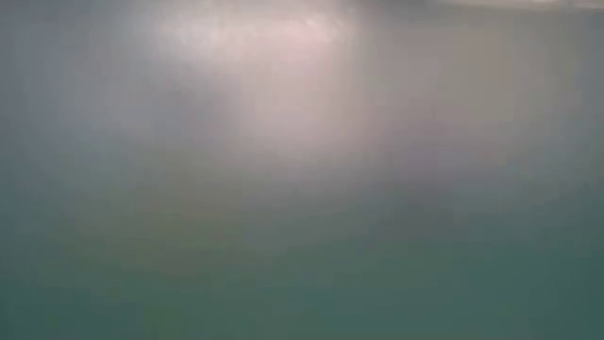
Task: Sort silverware by color (type)
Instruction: Put the top left purple spoon into the green bin
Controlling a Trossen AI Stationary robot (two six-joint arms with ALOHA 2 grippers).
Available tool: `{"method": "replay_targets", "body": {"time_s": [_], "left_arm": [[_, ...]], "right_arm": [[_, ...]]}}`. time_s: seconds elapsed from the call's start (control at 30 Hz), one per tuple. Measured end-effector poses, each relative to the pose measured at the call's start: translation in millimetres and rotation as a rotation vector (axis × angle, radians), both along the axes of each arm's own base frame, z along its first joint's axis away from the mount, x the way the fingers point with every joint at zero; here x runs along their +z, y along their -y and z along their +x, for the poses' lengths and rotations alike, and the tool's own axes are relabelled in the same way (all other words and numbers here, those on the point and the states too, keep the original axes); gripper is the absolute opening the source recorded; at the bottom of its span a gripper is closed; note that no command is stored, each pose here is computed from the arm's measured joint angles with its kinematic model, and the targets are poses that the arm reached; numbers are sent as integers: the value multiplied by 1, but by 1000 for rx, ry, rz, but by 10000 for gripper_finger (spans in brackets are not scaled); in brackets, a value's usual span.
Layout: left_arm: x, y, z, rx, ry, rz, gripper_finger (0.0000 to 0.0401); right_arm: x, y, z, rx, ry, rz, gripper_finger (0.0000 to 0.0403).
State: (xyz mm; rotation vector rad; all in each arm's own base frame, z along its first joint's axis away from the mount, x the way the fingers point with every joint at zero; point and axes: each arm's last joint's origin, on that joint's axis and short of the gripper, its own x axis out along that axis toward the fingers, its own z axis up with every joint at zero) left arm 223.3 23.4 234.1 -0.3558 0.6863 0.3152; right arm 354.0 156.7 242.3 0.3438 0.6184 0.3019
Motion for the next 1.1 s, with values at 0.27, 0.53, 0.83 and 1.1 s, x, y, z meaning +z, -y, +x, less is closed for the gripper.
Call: {"method": "replay_targets", "body": {"time_s": [0.27, 0.53, 0.83, 1.1], "left_arm": [[1, 3, -10, -38, -40, -70, 118], [3, 4, -16, -8, -49, -108, 118], [1, 4, -14, -14, -64, -102, 118], [1, 3, -12, -40, -54, -68, 118]], "right_arm": [[12, 9, -12, -12, -64, -30, 116], [11, 37, -34, -155, -341, -36, 125], [-13, 62, -89, -530, -919, -196, 119], [-43, 79, -129, -754, -1179, -313, 118]]}}
